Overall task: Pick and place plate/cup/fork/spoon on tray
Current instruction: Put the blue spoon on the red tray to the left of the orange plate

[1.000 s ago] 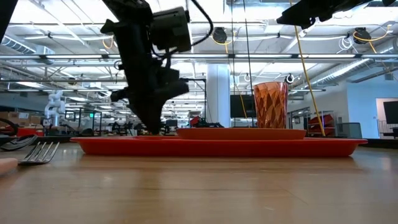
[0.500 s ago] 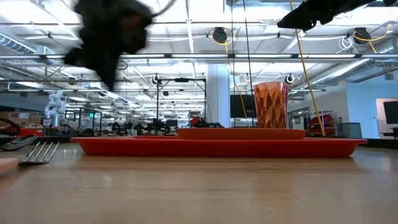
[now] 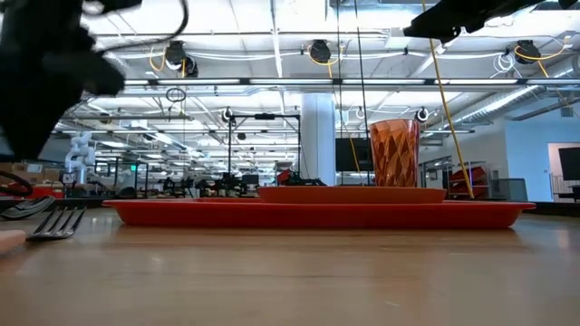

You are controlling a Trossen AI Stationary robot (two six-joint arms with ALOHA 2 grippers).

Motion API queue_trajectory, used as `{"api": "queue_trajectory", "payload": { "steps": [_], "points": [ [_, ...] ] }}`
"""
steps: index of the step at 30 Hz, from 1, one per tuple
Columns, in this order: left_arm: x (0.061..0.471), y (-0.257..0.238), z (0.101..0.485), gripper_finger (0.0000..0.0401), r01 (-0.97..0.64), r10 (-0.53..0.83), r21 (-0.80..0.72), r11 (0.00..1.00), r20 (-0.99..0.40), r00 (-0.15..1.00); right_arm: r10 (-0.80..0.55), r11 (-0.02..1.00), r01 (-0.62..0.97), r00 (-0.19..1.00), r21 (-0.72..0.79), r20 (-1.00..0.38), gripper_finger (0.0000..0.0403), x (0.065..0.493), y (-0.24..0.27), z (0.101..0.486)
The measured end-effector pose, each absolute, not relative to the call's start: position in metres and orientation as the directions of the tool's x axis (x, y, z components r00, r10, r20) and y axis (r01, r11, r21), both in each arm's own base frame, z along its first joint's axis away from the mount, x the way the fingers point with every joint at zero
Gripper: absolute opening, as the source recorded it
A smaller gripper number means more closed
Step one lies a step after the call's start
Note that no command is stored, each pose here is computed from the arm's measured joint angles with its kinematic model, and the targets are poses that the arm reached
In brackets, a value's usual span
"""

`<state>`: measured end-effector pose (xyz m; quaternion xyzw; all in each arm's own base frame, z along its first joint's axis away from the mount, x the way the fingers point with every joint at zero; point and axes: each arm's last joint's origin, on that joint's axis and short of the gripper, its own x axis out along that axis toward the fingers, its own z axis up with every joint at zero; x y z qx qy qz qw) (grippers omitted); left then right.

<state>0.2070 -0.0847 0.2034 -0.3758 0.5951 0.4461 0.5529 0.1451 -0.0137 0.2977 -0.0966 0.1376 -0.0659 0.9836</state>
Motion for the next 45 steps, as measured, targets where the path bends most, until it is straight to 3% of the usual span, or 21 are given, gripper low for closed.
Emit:
{"api": "queue_trajectory", "payload": {
  "steps": [8, 13, 17, 32, 36, 42, 45],
  "points": [
    [0.169, -0.079, 0.156, 0.0179, -0.918, -0.086, 0.309, 0.250, -0.937, -0.339, -0.156, 0.970, 0.099, 0.953, -0.221, -0.259, 0.0164, 0.145, -0.014, 0.298],
    [0.174, -0.082, 0.154, 0.0229, -0.939, -0.093, 0.211, 0.270, -0.966, -0.243, -0.156, 0.969, 0.097, 0.953, -0.226, -0.260, 0.0164, 0.145, -0.014, 0.298],
    [0.182, -0.084, 0.152, 0.0237, -0.955, -0.097, 0.118, 0.271, -0.984, -0.148, -0.156, 0.969, 0.097, 0.953, -0.226, -0.260, 0.0164, 0.145, -0.014, 0.297],
    [0.172, -0.076, 0.133, 0.0152, -0.967, -0.058, 0.119, 0.224, -0.989, -0.135, -0.156, 0.970, 0.097, 0.952, -0.223, -0.264, 0.0164, 0.145, -0.014, 0.297],
    [0.174, -0.075, 0.130, 0.0112, -0.970, -0.069, 0.078, 0.231, -0.993, -0.097, -0.156, 0.970, 0.097, 0.952, -0.224, -0.263, 0.0164, 0.145, -0.014, 0.297],
    [0.175, -0.076, 0.132, 0.0022, -0.964, -0.068, 0.049, 0.261, -0.995, -0.069, -0.156, 0.969, 0.097, 0.952, -0.226, -0.263, 0.0164, 0.145, -0.014, 0.297],
    [0.174, -0.075, 0.136, 0.0015, -0.966, -0.073, 0.029, 0.258, -0.996, -0.049, -0.156, 0.969, 0.097, 0.952, -0.227, -0.263, 0.0164, 0.145, -0.014, 0.297]
  ]
}}
